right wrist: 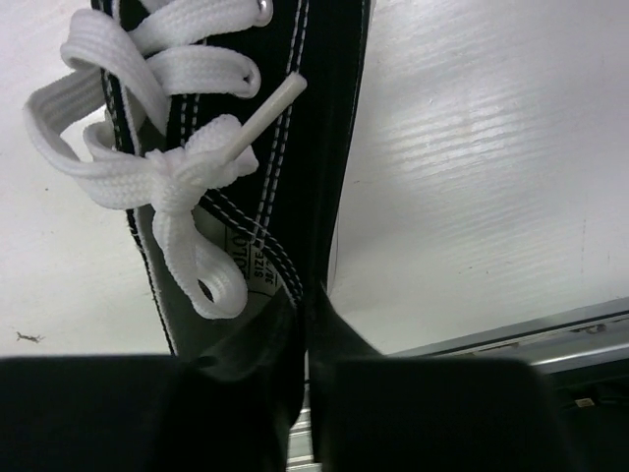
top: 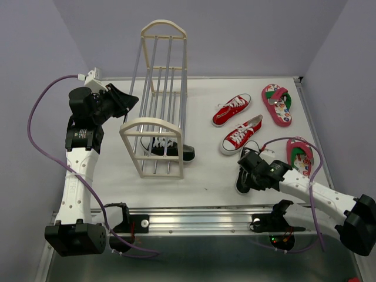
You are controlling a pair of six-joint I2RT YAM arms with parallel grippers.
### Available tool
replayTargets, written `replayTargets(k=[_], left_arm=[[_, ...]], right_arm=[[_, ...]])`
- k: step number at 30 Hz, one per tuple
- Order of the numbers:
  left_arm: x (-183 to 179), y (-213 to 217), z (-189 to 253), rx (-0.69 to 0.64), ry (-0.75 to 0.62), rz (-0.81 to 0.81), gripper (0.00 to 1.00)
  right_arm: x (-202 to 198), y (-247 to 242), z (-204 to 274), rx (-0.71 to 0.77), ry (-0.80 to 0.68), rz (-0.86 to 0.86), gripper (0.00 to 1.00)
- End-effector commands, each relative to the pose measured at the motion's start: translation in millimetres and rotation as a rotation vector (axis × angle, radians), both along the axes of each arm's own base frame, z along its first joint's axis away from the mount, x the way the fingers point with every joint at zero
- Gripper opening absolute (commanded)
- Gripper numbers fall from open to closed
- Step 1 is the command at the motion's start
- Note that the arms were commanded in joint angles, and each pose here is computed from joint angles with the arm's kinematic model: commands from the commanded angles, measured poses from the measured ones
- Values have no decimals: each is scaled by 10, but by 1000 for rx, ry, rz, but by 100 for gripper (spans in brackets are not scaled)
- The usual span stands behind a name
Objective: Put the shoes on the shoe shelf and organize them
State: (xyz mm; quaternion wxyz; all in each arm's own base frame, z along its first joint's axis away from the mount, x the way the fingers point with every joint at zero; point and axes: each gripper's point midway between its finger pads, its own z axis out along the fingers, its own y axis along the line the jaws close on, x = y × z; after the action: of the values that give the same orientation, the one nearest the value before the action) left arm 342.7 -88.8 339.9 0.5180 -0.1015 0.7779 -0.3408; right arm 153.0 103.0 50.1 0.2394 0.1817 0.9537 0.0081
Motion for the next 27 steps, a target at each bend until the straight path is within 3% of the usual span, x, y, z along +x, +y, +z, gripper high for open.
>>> replayTargets(k=[1,6,10,15,24,27], left_arm=[[-5,32,-601,151,91,-50,0],[-10,20,-606,149,90,-61,0],[3,8,-623,145,96,-66,0],[-2,22,-603,150,89,-58,0],[12,24,-628,149,97,-56,0],[16,31,-629,150,99,-54,0]], right_arm=[[166,-5,91,3,-87,-29,1],[354,-9,387,2,-215,5,1],[477,-272,773,-164,-287,2,1],[699,-150,1242,-128,-411,31,1],[846,-445,2034,-269,-558,-48,1],[926,-409,2233,-297,-606,16,1]])
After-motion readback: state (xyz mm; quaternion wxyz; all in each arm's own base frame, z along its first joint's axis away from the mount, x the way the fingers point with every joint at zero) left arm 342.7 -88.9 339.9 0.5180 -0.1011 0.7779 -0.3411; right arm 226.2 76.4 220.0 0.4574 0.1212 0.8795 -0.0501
